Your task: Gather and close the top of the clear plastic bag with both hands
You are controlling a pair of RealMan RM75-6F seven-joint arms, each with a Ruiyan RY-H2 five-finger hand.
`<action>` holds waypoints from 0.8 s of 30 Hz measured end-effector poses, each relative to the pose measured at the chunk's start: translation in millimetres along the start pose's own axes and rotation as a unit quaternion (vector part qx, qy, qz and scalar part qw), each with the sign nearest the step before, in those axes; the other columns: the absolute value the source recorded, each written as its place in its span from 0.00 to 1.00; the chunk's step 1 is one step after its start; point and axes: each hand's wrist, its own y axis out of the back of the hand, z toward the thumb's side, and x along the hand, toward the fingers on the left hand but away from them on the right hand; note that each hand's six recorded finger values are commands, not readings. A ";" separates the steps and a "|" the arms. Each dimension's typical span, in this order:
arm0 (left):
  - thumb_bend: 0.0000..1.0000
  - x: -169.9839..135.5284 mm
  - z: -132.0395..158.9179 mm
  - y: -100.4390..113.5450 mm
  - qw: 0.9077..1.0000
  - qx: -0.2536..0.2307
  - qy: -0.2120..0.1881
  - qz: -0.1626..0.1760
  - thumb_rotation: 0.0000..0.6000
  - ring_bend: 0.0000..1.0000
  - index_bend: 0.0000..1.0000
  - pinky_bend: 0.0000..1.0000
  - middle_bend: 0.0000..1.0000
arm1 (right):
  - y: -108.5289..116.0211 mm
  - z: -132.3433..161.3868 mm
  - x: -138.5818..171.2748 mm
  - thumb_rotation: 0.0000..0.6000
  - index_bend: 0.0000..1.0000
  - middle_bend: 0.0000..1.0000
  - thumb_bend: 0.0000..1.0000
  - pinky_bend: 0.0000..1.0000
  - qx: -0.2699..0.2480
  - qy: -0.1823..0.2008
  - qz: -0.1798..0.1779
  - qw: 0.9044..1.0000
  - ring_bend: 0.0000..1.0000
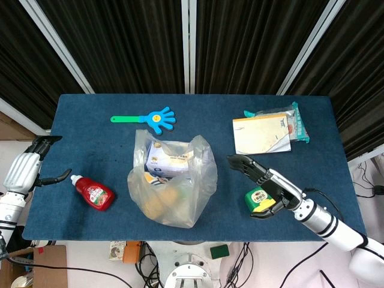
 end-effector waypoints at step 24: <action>0.19 -2.0 -7.8 3.3 1.000 0.006 0.008 0.005 0.54 0.10 0.14 0.23 0.15 | -35.8 -11.8 -71.5 1.00 0.00 0.00 0.12 0.00 -0.034 -0.013 0.067 0.997 0.00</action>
